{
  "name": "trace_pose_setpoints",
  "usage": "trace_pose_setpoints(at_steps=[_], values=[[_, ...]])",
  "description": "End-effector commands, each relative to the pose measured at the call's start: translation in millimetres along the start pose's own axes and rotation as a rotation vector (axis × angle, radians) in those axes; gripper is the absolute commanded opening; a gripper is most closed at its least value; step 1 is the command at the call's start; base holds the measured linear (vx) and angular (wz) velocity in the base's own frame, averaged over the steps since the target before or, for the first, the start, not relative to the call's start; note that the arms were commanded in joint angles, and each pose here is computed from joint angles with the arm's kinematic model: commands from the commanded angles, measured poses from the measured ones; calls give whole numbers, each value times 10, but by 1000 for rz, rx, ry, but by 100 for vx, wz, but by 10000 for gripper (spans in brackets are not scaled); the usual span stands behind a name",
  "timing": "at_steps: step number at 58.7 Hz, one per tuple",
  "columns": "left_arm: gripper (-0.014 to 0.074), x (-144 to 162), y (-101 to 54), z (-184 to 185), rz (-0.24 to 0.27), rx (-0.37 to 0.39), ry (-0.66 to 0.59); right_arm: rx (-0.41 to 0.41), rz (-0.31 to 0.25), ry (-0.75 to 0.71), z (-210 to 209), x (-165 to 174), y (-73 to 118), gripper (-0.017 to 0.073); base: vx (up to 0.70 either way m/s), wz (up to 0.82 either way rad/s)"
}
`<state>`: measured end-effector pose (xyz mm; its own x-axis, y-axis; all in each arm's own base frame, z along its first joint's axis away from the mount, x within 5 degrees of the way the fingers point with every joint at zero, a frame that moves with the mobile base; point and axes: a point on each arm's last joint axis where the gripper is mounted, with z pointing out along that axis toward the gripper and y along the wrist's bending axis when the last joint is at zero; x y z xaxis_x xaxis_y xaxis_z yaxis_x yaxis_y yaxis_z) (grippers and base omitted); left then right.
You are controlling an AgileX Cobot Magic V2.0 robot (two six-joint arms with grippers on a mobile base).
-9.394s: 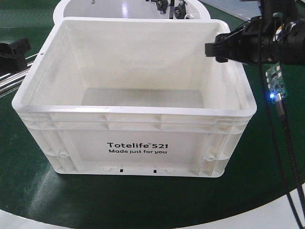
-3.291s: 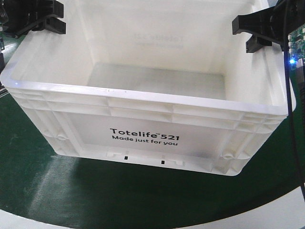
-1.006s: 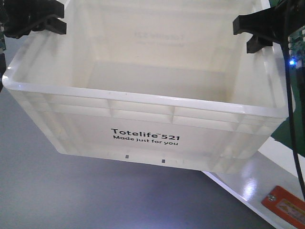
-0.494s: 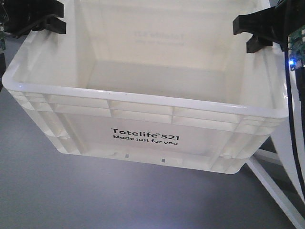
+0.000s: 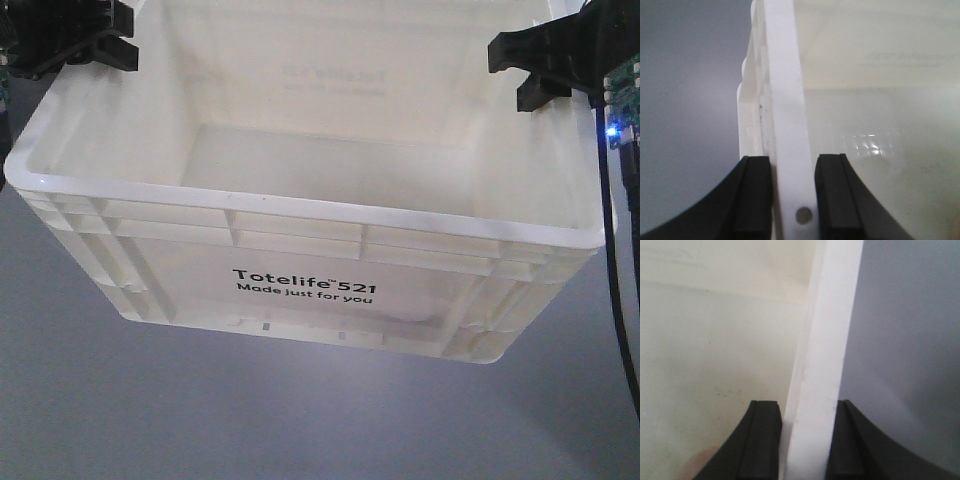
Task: Place moving items into box and shelve
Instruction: 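Hold the crate raised with both grippers while the base drives away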
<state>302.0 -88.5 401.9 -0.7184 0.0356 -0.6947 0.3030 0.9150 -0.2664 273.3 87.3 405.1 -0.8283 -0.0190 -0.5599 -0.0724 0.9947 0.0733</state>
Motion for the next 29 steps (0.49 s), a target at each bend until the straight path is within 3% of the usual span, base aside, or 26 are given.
trace_pose_setpoints(at_steps=[1, 29], values=[[0, -189, -271, -371, -47, 141, -205, -124, 5, -201, -304, -142, 99, -4, 10, 91], [0, -188, -272, -375, -46, 142, -206, -117, 5, -176, -299, -120, 93, -4, 16, 85]])
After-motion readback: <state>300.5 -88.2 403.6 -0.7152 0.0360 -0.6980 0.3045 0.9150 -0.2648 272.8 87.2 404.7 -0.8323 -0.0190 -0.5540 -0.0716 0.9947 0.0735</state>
